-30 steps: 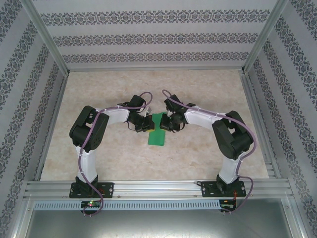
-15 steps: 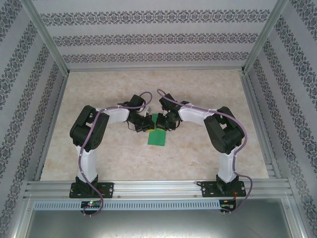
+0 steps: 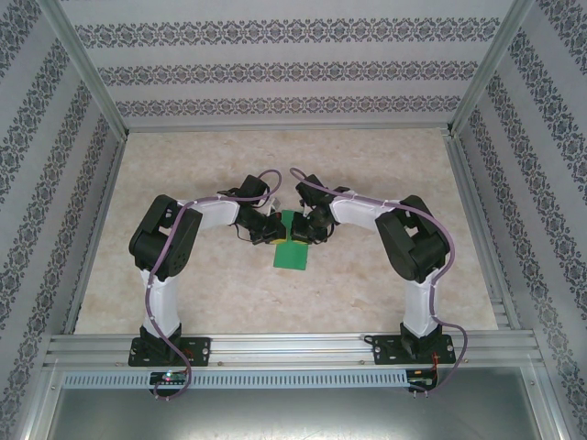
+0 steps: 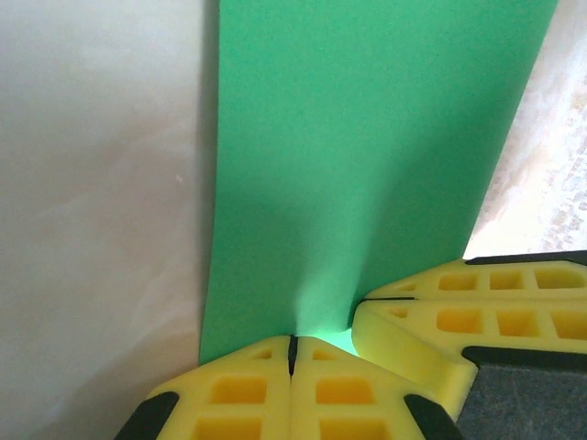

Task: Fold a paper plane with a square sheet of paper (pick it up from the middle)
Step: Fold the square sheet of paper in half at the center of the table.

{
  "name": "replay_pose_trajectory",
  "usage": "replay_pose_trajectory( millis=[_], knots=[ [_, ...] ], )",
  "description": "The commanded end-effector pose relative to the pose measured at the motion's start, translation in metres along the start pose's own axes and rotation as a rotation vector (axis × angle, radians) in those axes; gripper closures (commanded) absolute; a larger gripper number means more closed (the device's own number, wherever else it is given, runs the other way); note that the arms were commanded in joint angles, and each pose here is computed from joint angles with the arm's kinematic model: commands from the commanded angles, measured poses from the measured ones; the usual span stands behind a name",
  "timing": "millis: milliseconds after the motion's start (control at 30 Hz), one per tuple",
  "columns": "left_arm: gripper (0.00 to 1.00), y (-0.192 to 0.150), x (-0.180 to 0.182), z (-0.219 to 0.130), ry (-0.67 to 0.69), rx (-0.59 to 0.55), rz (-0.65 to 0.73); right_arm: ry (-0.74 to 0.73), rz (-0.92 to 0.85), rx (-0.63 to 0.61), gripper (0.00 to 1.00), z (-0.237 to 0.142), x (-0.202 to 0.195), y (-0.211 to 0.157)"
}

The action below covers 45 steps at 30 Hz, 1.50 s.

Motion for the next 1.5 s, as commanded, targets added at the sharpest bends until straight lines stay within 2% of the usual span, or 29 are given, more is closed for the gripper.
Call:
replay_pose_trajectory(
  millis=[0,233,500,600,833,1033,1233,1367,1467],
  knots=[
    [1.0,-0.084,0.089,0.03,0.331,0.243,-0.186,-0.142,0.03,0.011,1.0,-0.002,-0.055,-0.003],
    [1.0,-0.087,0.093,0.033,0.335,0.248,-0.192,-0.12,0.029,-0.022,1.0,-0.019,-0.079,-0.001],
    [1.0,-0.086,0.091,0.034,0.321,0.247,-0.186,0.095,-0.033,-0.115,1.0,-0.053,-0.026,0.009],
    [1.0,-0.085,0.09,0.034,0.318,0.245,-0.182,0.163,-0.061,-0.086,1.0,-0.046,-0.006,0.006],
    [1.0,-0.087,0.09,0.033,0.318,0.251,-0.186,0.2,-0.107,-0.014,1.0,-0.015,0.011,0.005],
    [1.0,-0.089,0.091,0.032,0.324,0.254,-0.189,0.207,-0.142,-0.04,1.0,-0.006,-0.004,0.011],
    [1.0,-0.096,0.095,0.033,0.335,0.266,-0.202,0.183,-0.059,-0.086,1.0,-0.002,-0.049,0.023],
    [1.0,-0.097,0.096,0.033,0.333,0.267,-0.203,0.186,-0.004,-0.161,1.0,-0.022,-0.063,0.04],
    [1.0,-0.097,0.095,0.033,0.326,0.266,-0.201,0.22,-0.013,-0.233,1.0,-0.044,-0.053,0.049]
  ],
)
Point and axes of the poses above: each hand's point on the last joint's axis, 136 mm out from that joint toward the fingers, its own z axis out along the fingers, its own x axis along the line the jaws close on, y = z × x, the point moved 1 cm from there along -z, back along the fingers, and after that the axes turned 15 degrees about z, right-handed, at the moved point
